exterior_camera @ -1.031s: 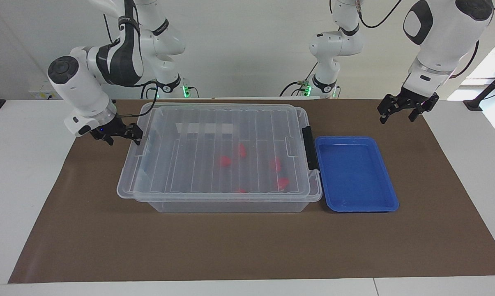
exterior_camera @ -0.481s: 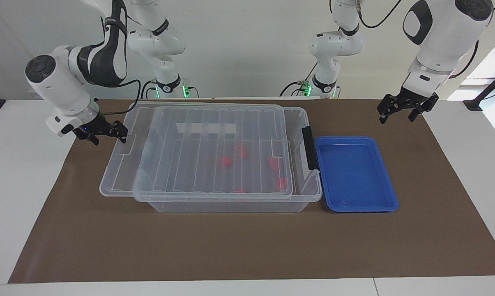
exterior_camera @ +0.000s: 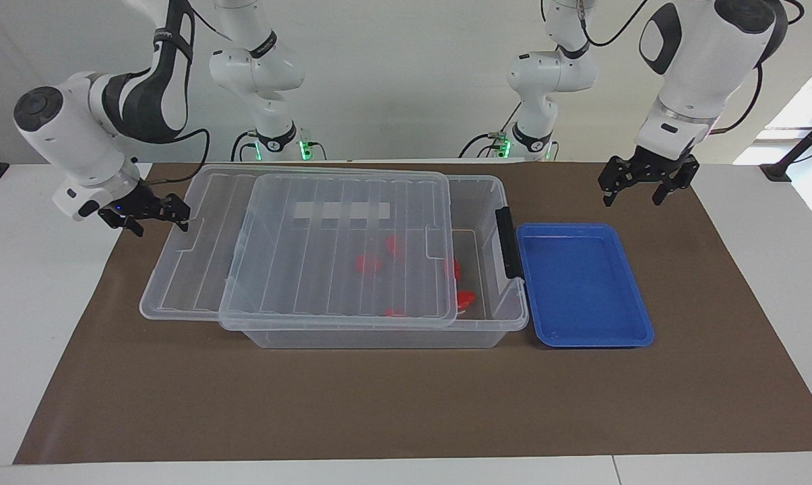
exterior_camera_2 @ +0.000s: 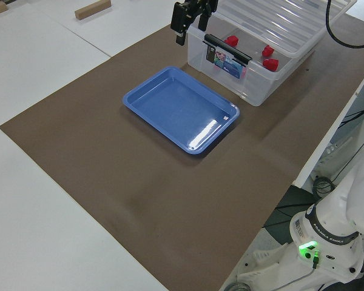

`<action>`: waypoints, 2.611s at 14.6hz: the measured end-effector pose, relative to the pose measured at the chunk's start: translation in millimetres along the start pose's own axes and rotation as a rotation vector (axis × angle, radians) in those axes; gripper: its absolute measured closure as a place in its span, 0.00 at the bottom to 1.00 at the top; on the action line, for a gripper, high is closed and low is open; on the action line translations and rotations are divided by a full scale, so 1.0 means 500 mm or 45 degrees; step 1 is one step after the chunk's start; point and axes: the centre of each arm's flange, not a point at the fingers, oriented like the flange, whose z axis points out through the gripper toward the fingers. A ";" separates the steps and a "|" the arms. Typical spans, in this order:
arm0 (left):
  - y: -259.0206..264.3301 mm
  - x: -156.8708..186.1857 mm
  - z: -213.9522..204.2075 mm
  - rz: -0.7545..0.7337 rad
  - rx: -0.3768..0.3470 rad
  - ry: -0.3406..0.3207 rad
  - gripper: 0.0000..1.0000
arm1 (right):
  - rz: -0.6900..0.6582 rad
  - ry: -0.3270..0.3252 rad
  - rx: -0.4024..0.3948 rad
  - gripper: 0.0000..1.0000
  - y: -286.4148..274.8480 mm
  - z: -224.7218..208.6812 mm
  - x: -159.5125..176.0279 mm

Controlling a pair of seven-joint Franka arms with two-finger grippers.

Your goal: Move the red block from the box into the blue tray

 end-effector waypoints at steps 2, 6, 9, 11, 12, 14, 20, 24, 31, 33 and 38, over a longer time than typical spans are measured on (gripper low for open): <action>0.074 -0.004 0.013 -0.012 -0.012 0.020 0.00 | -0.011 0.011 -0.011 0.00 0.020 -0.002 -0.005; 0.253 -0.036 0.077 -0.082 -0.050 0.061 0.00 | -0.053 0.025 -0.026 0.00 0.070 -0.005 -0.022; 0.360 -0.054 0.147 -0.193 -0.071 0.047 0.00 | -0.088 0.044 -0.034 0.00 0.105 -0.007 -0.034; 0.398 -0.053 0.178 -0.258 -0.082 0.043 0.00 | -0.104 0.047 -0.036 0.00 0.120 -0.006 -0.040; 0.414 -0.054 0.192 -0.293 -0.084 0.037 0.00 | -0.108 0.048 -0.036 0.00 0.127 -0.006 -0.043; 0.444 -0.059 0.215 -0.375 -0.086 0.023 0.00 | -0.118 0.050 -0.036 0.00 0.137 -0.006 -0.048; 0.529 -0.068 0.295 -0.547 -0.106 0.007 0.00 | -0.121 0.049 -0.036 0.00 0.144 -0.006 -0.051; 0.554 -0.073 0.340 -0.593 -0.098 -0.015 0.00 | -0.123 0.050 -0.038 0.00 0.145 -0.008 -0.051; 0.572 -0.096 0.430 -0.604 -0.080 -0.046 0.00 | -0.095 -0.001 -0.043 0.00 0.088 -0.110 0.008; 0.576 -0.107 0.458 -0.604 -0.092 -0.038 0.00 | -0.047 -0.031 -0.042 0.00 0.040 -0.157 0.038; 0.591 -0.143 0.519 -0.579 -0.076 -0.062 0.00 | 0.162 -0.042 -0.054 0.00 -0.116 -0.235 0.086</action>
